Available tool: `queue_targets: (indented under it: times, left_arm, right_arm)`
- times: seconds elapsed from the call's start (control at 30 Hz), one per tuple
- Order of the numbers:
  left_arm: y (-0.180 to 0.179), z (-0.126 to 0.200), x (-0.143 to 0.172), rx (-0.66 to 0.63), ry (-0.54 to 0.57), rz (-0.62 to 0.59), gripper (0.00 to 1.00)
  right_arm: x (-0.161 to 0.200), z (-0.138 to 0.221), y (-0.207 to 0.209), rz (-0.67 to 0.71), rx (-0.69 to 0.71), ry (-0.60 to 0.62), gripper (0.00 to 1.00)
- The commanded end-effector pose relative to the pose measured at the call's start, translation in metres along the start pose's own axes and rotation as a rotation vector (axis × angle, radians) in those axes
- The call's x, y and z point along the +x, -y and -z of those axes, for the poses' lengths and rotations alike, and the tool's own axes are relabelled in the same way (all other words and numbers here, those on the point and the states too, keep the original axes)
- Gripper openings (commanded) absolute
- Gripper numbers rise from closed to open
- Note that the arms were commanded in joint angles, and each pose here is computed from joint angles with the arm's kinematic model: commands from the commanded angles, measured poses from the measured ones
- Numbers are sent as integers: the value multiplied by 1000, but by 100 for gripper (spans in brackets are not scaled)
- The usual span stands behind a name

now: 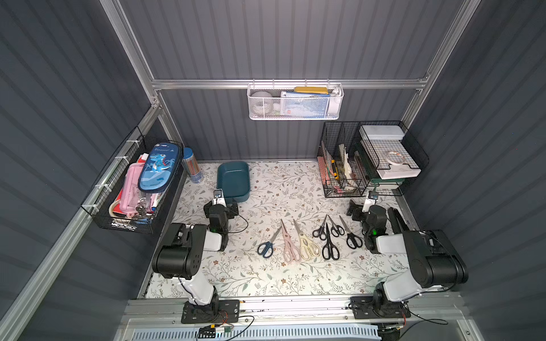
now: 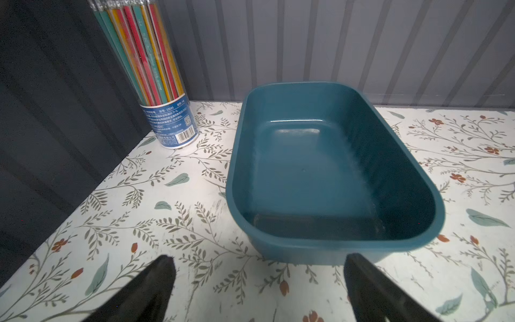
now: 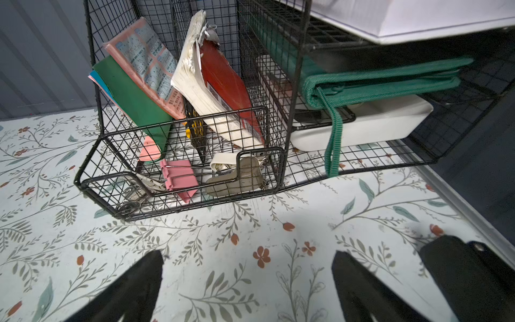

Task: Put the scissors into the storage box
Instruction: Move the storage box to the center of the board.

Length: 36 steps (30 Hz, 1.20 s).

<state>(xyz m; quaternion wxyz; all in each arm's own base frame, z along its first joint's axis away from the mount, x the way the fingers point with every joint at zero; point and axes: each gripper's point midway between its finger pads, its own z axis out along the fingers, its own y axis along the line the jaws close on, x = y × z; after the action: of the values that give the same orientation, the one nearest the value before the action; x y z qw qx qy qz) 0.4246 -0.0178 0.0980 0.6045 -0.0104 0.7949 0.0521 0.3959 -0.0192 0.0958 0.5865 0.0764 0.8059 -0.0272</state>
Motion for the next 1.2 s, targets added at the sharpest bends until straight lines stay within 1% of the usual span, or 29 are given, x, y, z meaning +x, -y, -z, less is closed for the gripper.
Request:
queue_targets:
  times: [0.0,0.3,0.33,0.37,0.4,0.43,0.47,0.53,0.57,0.6,0.67,0.73,0.77,0.8,0.83,0.87,0.93,1.0,1.07,1.1,1.17]
  left_arm:
    - [-1,-3,0,0,-6,-7,99]
    - [1,-3,-1,10,-1,-9,99]
    - [-2,-2,-4,-6,11,-9,99]
    - [-4,1,-10,-24,24,-46,99]
    - [2,6,-20,1,12,-57,99]
    - [4,10,-35,12,-6,-49,99]
    - [4,14,-53,16,-3,-11,99]
    - [11,23,-94,73,-1,30,99]
    - [16,22,-108,100,-27,34,99]
    - [22,17,-120,125,-81,40,97]
    - [34,0,-136,172,-197,45,93]
    - [43,-22,-144,193,-318,69,92]
    - [47,-29,-141,200,-365,80,92]
    - [52,-37,-155,218,-369,93,92]
    - [54,-45,-156,220,-399,102,93]
    - [56,-52,-155,221,-429,100,93]
    - [52,-69,-147,176,-513,96,93]
    - [40,-83,-139,107,-573,106,93]
    - [26,-97,-130,41,-610,103,93]
    - [17,-103,-124,2,-634,106,93]
    - [6,-114,-114,-30,-652,114,92]
  right_arm:
    - [0,-2,-1,-2,-6,-1,99]
    - [1,-3,-1,-15,-26,-17,99]
    - [0,-3,-1,-15,-27,-13,99]
    - [-2,-3,0,-15,-25,-5,99]
    - [-7,-1,3,-25,-2,11,99]
    - [-14,3,8,-35,27,24,99]
    - [-23,9,11,-38,47,34,99]
    - [-41,22,1,5,31,11,95]
    - [-49,27,-6,29,33,-8,94]
    - [-59,31,-18,60,19,-22,92]
    - [-77,35,-48,136,-28,-45,91]
    - [-86,43,-75,222,-62,-89,91]
    - [-87,48,-85,245,-90,-99,91]
    - [-91,54,-97,256,-127,-91,91]
    - [-90,58,-108,258,-172,-86,91]
    - [-97,67,-116,249,-215,-55,91]
    - [-102,78,-126,231,-267,-24,91]
    - [-104,86,-129,218,-288,-18,91]
    - [-102,93,-130,228,-308,-15,91]
    - [-101,95,-128,228,-303,-8,91]
    - [-96,97,-123,224,-285,-8,92]
